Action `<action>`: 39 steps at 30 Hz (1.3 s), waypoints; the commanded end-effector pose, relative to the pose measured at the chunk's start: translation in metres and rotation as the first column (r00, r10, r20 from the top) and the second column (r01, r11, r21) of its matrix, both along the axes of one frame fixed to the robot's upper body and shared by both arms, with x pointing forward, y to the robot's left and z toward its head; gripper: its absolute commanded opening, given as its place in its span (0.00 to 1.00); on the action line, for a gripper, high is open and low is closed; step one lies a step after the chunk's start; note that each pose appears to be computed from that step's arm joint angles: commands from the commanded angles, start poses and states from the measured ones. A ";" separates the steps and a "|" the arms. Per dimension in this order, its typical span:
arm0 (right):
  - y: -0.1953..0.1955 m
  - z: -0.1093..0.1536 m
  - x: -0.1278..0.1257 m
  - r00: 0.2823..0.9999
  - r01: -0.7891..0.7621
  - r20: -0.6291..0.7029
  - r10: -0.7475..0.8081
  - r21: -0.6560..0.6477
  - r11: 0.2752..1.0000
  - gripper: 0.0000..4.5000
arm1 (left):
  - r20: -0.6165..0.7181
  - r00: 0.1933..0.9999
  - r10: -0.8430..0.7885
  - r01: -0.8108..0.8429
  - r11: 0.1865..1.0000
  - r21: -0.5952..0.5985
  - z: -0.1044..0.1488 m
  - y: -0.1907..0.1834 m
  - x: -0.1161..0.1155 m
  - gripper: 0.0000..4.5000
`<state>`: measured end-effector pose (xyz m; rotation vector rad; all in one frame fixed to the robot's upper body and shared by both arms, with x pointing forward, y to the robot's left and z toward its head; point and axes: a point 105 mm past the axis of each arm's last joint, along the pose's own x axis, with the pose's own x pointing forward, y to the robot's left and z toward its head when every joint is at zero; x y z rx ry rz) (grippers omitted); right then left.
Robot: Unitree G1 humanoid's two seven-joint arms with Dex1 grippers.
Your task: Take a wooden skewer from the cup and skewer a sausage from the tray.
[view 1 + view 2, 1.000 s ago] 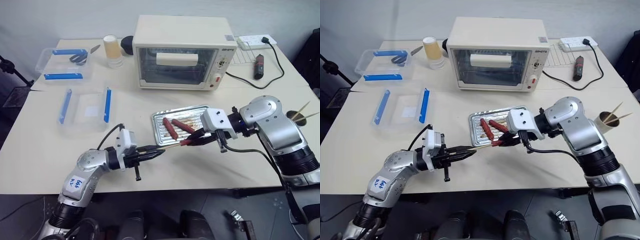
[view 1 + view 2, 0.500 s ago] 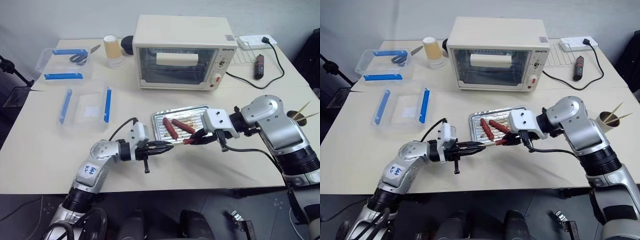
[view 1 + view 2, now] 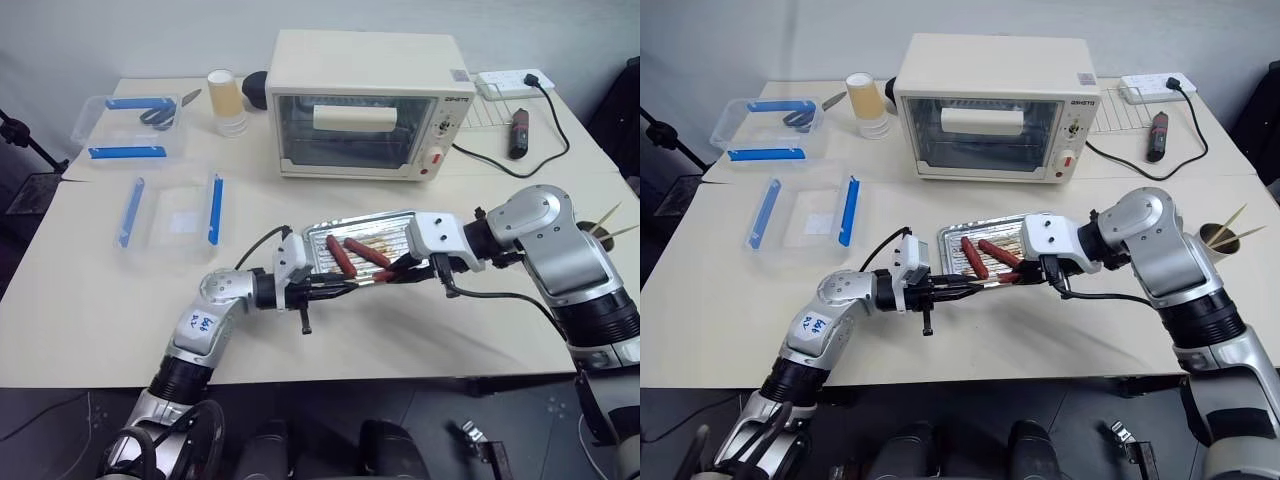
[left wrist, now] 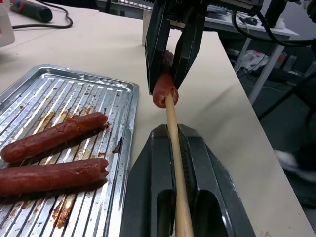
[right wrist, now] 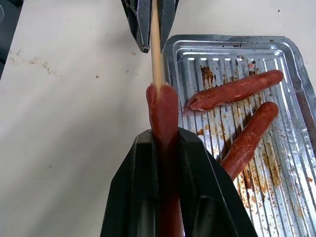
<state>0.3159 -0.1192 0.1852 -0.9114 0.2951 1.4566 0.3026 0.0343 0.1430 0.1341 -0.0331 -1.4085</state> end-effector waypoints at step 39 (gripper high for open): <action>-0.030 0.058 -0.039 0.998 0.062 -0.039 -0.050 0.753 0.655 0.99 | 0.119 0.722 0.682 -0.600 0.702 -0.382 0.076 0.180 -0.019 0.00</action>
